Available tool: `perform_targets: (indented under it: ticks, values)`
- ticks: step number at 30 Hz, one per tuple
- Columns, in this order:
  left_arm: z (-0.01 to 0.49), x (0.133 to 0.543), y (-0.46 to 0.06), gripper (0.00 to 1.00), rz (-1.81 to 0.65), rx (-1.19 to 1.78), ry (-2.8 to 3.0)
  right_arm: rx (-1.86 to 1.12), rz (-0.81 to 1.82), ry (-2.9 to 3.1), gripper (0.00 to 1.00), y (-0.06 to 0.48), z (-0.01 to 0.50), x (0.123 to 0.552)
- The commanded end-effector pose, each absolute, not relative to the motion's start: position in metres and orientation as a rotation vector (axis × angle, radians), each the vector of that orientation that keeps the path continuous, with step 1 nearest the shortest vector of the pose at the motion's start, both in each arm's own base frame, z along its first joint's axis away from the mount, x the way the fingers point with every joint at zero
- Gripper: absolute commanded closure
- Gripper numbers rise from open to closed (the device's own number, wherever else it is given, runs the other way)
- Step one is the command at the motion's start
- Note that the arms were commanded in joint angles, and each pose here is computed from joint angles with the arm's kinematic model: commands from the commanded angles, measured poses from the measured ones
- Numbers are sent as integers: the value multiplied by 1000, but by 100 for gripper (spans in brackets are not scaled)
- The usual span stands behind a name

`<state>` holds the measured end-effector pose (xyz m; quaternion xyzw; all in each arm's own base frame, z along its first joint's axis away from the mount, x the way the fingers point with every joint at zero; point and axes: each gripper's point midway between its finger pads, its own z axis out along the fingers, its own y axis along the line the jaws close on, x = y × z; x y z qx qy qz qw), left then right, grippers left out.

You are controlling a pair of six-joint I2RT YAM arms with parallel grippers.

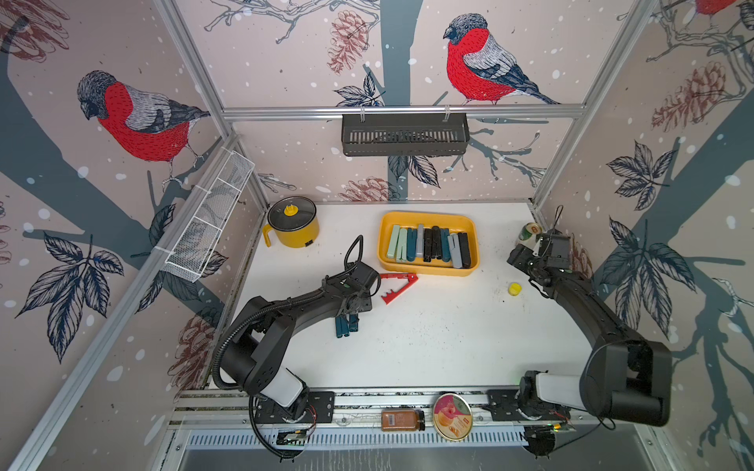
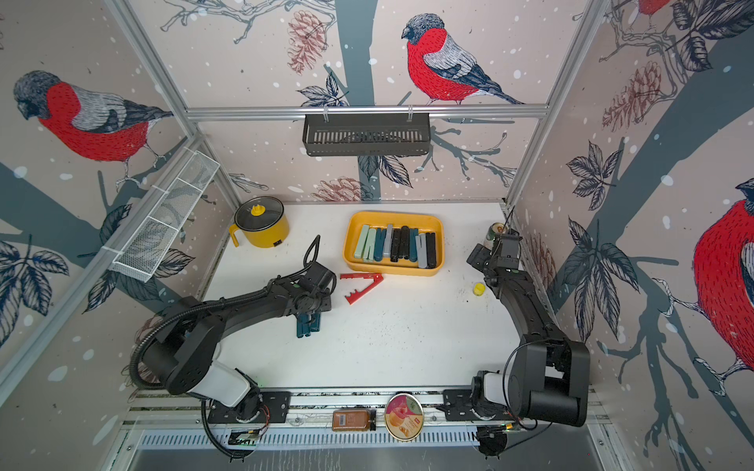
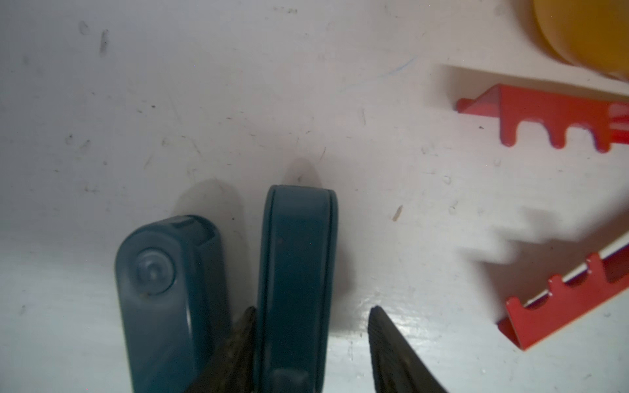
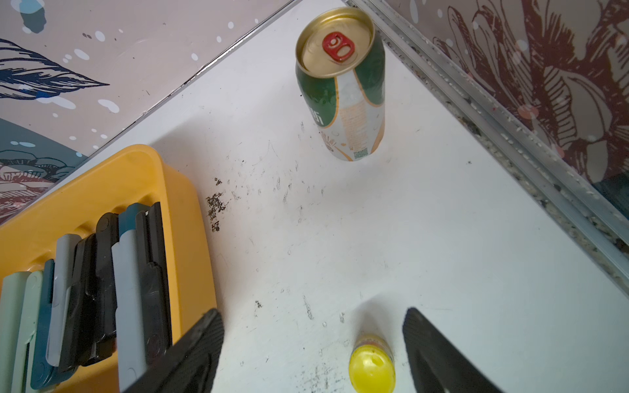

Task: Put the pruning pliers into the storage box
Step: Pick up the pruning pliers from the center of the board.

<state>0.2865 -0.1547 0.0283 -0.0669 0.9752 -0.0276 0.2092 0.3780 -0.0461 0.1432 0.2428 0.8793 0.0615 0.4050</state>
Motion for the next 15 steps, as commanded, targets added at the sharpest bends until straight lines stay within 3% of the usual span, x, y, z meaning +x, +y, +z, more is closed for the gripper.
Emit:
perform_targets:
  ticks: [1, 5, 10, 15]
  values:
    - [22, 286, -156, 50, -82, -188, 2720, 599, 148, 2197, 16, -47, 151, 381]
    - [18, 284, -156, 58, -83, -182, 2728, 603, 142, 2197, 16, -48, 150, 381]
    - [19, 284, -156, 78, -79, -170, 2727, 604, 143, 2196, 16, -48, 151, 381]
    - [31, 288, -154, 89, -77, -174, 2699, 603, 141, 2196, 16, -48, 151, 381]
